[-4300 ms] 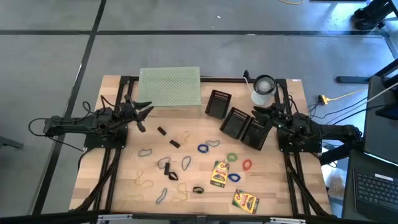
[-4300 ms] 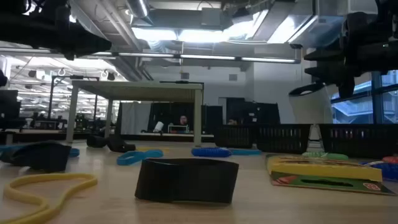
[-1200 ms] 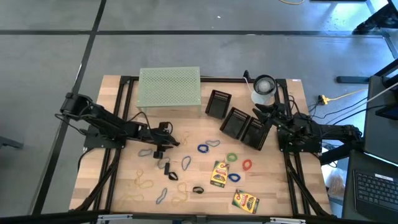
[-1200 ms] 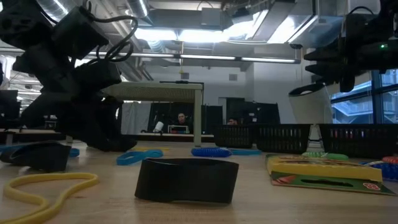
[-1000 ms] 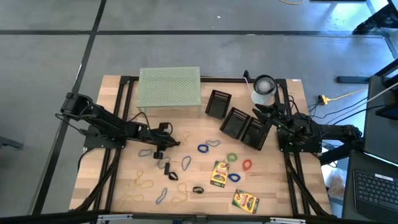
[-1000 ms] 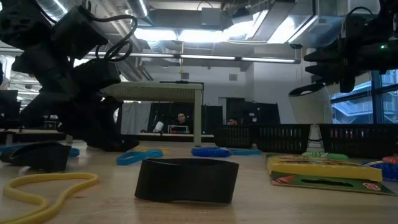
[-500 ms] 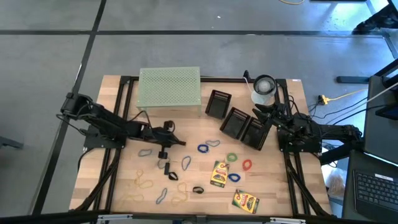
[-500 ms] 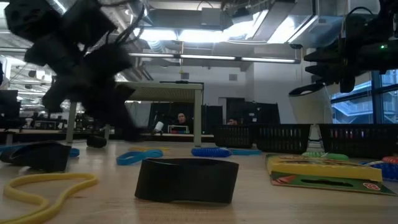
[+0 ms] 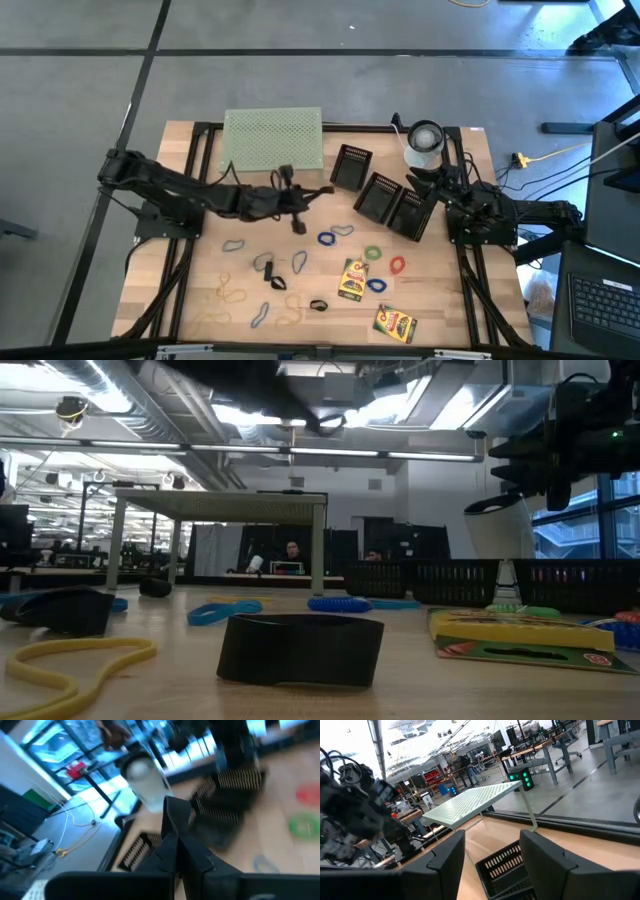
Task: Pick & Place Office Desk Supplies
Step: Put the black rubber into the bottom black bin
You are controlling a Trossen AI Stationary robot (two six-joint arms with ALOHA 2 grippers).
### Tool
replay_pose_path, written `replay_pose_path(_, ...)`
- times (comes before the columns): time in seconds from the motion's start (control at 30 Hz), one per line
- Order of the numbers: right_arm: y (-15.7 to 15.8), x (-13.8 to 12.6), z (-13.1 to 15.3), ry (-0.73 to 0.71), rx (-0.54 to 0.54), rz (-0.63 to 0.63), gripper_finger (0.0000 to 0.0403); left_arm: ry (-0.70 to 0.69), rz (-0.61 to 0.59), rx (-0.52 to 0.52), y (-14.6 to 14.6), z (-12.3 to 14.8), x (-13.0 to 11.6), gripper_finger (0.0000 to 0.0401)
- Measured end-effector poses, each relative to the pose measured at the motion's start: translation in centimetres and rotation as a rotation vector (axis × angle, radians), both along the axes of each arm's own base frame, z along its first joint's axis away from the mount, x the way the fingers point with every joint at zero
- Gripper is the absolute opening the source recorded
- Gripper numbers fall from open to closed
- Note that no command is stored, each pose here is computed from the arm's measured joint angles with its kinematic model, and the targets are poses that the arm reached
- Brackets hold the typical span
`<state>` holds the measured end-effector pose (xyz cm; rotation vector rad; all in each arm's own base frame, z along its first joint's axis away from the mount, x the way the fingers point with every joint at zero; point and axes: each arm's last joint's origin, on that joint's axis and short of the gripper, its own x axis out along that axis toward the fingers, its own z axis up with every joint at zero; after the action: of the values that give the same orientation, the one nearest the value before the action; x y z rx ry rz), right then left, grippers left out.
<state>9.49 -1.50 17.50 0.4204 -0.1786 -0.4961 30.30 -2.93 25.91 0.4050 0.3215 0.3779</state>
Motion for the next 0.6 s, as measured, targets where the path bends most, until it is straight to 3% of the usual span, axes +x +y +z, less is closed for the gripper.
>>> replay_pose_path(0.13, 0.0, 0.0, 0.5, -0.054, -0.002, 0.018, 0.0192, -0.118, -0.015, -0.072, -0.2, 2.3, 0.7, 0.0004)
replay_pose_path(0.3, 0.2, 0.3, 1.0, -0.093, -0.010, 0.082, 0.0192, -0.236, -0.051, -0.102, -0.3, 3.4, 0.8, 0.0005)
replay_pose_path(0.6, 0.4, 1.2, 2.6, -0.195, -0.106, 0.120, 0.0191, -0.325, -0.057, -0.114, -0.3, 4.2, 0.8, 0.0007)
